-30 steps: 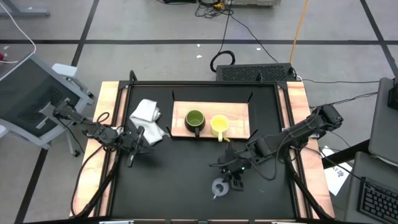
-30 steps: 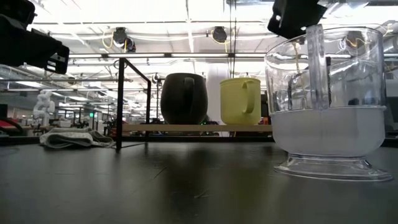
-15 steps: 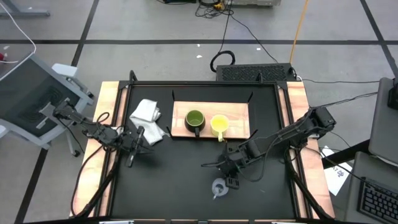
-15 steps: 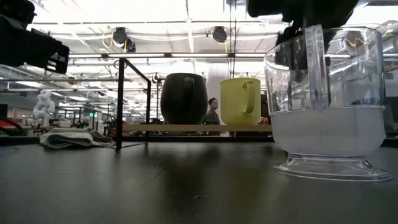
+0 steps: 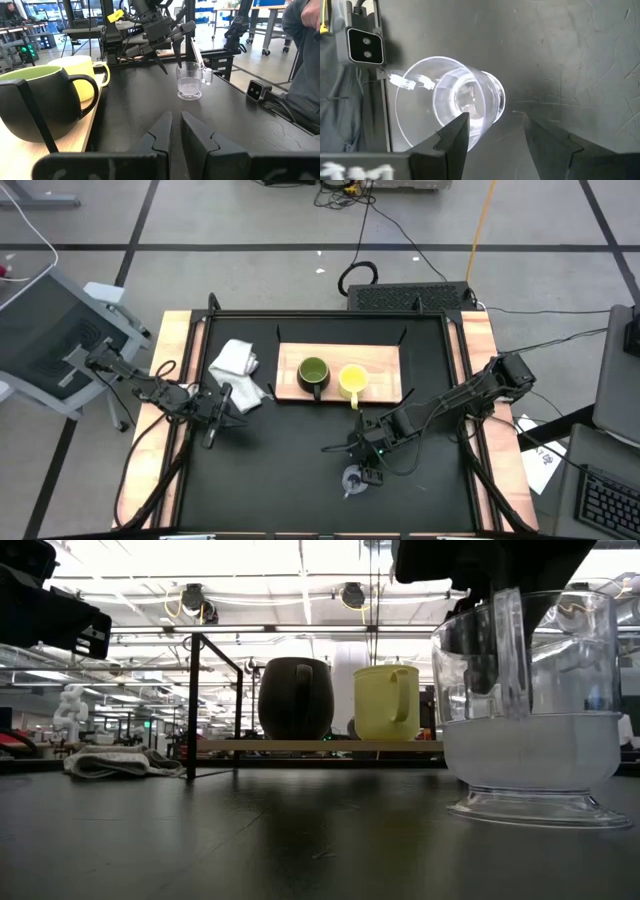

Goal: Stack small to large cups/mugs on shelf
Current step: Put the transparent mug on the shelf

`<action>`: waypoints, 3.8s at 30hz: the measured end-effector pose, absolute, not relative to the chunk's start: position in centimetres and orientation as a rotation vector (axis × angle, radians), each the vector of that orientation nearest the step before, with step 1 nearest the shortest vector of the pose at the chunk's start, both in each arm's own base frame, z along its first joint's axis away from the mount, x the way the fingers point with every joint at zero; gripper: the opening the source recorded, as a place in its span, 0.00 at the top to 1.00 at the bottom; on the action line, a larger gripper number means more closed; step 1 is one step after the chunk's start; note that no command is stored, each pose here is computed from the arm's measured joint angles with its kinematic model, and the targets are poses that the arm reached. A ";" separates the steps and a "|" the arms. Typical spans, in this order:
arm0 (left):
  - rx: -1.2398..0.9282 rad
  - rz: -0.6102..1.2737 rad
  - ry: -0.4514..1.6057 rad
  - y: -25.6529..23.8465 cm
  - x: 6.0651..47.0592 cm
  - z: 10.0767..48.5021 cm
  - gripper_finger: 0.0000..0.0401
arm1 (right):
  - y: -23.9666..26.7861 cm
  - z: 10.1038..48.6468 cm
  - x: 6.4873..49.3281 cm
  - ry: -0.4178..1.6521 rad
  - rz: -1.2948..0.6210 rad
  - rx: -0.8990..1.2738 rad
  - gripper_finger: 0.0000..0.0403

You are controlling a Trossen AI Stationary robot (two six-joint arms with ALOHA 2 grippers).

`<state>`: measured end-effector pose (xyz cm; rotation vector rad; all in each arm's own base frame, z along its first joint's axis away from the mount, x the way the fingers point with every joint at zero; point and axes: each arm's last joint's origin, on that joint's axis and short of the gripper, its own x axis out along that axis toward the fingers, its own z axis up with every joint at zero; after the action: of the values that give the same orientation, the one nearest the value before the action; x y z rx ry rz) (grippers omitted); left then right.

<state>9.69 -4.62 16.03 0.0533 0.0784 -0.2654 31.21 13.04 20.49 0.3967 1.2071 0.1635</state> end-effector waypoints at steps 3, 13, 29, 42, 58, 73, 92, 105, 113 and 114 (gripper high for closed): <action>0.054 -0.266 0.079 -4.6 9.7 16.0 0.90 | 13.1 20.3 31.3 1.213 0.162 0.395 0.56; 0.054 -0.266 0.079 -4.6 9.7 16.0 0.90 | 13.2 18.3 31.6 1.291 0.143 0.377 0.57; 0.054 -0.266 0.079 -4.6 9.7 16.0 0.90 | 13.3 18.4 31.4 1.260 0.292 0.175 0.98; 0.056 -0.266 0.096 -4.6 9.7 15.9 0.90 | 14.4 18.3 30.5 1.239 0.423 -0.150 1.00; 0.058 -0.266 0.099 -4.6 9.7 15.8 0.90 | 12.9 23.0 28.3 1.135 0.322 -0.264 1.00; 0.063 -0.266 0.099 -4.6 9.7 15.8 0.90 | 8.0 25.2 26.7 1.235 0.238 -0.263 1.00; 0.063 -0.266 0.100 -4.6 9.7 15.8 0.90 | 1.8 25.9 27.0 1.242 0.234 -0.383 1.00; 0.088 -0.246 0.103 -4.5 9.7 15.8 0.90 | -2.2 28.9 25.0 1.115 0.227 -0.386 1.00; 0.089 -0.242 0.103 -4.5 9.7 15.8 0.90 | -3.7 28.7 24.7 1.129 0.256 -0.407 1.00; 0.089 -0.242 0.103 -4.5 9.7 15.8 0.90 | -4.0 28.6 24.7 1.133 0.245 -0.400 1.00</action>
<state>9.68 -4.54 15.76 0.0892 0.1030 -0.2425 24.72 -3.97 28.65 -0.4000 1.1329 0.2450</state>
